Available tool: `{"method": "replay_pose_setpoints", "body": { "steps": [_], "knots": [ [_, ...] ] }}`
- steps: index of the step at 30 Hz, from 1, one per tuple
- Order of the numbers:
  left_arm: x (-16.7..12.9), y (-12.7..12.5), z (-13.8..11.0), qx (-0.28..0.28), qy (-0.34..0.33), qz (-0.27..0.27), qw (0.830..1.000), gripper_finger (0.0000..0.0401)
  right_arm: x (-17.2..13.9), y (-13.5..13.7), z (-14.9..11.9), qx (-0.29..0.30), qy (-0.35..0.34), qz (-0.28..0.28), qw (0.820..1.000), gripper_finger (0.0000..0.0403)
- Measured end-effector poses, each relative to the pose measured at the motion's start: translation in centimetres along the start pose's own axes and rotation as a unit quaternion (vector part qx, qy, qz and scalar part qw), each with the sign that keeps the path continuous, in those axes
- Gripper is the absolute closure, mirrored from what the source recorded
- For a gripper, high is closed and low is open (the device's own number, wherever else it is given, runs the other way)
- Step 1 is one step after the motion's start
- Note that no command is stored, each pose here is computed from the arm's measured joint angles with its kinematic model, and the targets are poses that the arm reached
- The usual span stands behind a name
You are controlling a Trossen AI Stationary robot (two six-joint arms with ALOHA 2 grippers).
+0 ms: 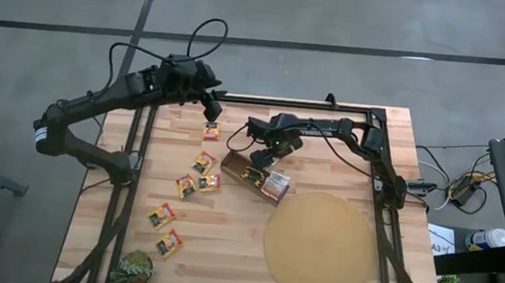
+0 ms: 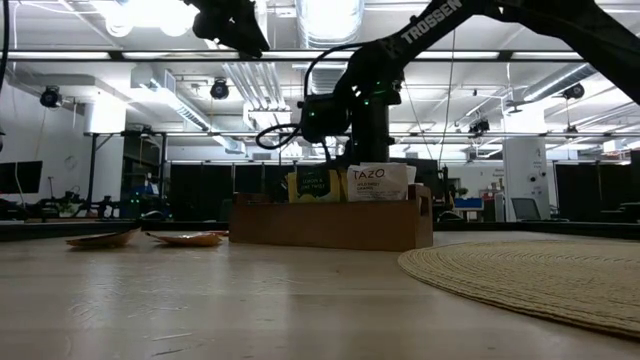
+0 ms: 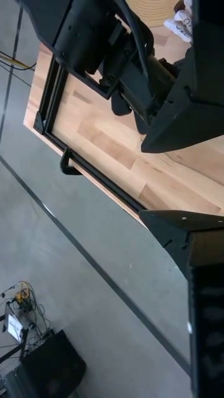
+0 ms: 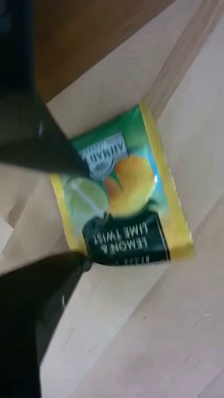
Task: Pick & Place Tea
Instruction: Put the yellow tea bag into the middle section of the wooden organizer
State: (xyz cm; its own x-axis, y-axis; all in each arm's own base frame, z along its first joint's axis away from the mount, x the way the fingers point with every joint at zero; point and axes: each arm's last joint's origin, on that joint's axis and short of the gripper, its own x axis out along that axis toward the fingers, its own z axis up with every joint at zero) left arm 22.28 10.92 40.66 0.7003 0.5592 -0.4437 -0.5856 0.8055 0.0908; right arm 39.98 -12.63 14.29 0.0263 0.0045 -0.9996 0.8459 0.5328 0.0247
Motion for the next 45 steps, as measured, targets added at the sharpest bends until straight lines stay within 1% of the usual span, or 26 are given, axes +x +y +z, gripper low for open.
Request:
{"method": "replay_pose_setpoints", "body": {
  "steps": [5,6,10,23,26,28,38,41,45],
  "knots": [
    [0.0,0.0,0.0,0.0,0.0,0.0,1.0,0.0248,0.23,-0.07,-0.13,-0.002,-0.001,-0.002,1.0,0.0364],
    [0.0,0.0,0.0,0.001,0.0,0.0,1.0,0.0248,0.28,-0.11,-0.15,-0.002,-0.002,-0.005,1.0,0.0377],
    [0.0,0.01,0.01,0.005,0.0,0.0,1.0,0.0248,0.27,-0.2,-0.2,-0.003,-0.005,-0.01,1.0,0.0393],
    [0.0,0.0,0.03,0.004,-0.001,0.0,1.0,0.0248,0.2,-0.25,-0.17,-0.013,-0.013,-0.017,1.0,0.0394],
    [0.0,0.01,0.03,0.003,-0.001,0.0,1.0,0.0248,0.2,-0.24,-0.17,-0.002,-0.013,-0.016,1.0,0.0386],
    [0.0,0.01,0.03,0.002,-0.001,0.0,1.0,0.0248,0.2,-0.25,-0.18,0.0,-0.012,-0.015,1.0,0.0369],
    [-0.07,0.02,0.04,0.0,-0.002,0.0,1.0,0.0248,-0.23,-0.04,0.08,0.011,-0.023,-0.008,1.0,0.0231],
    [-0.09,0.02,0.05,-0.001,-0.003,0.0,1.0,0.0248,-0.25,-0.03,0.1,0.008,-0.023,-0.007,1.0,0.0204],
    [-0.13,0.04,0.06,-0.001,-0.003,0.0,1.0,0.0248,-0.32,-0.02,0.1,0.008,-0.023,-0.007,1.0,0.0181]
  ]
}}
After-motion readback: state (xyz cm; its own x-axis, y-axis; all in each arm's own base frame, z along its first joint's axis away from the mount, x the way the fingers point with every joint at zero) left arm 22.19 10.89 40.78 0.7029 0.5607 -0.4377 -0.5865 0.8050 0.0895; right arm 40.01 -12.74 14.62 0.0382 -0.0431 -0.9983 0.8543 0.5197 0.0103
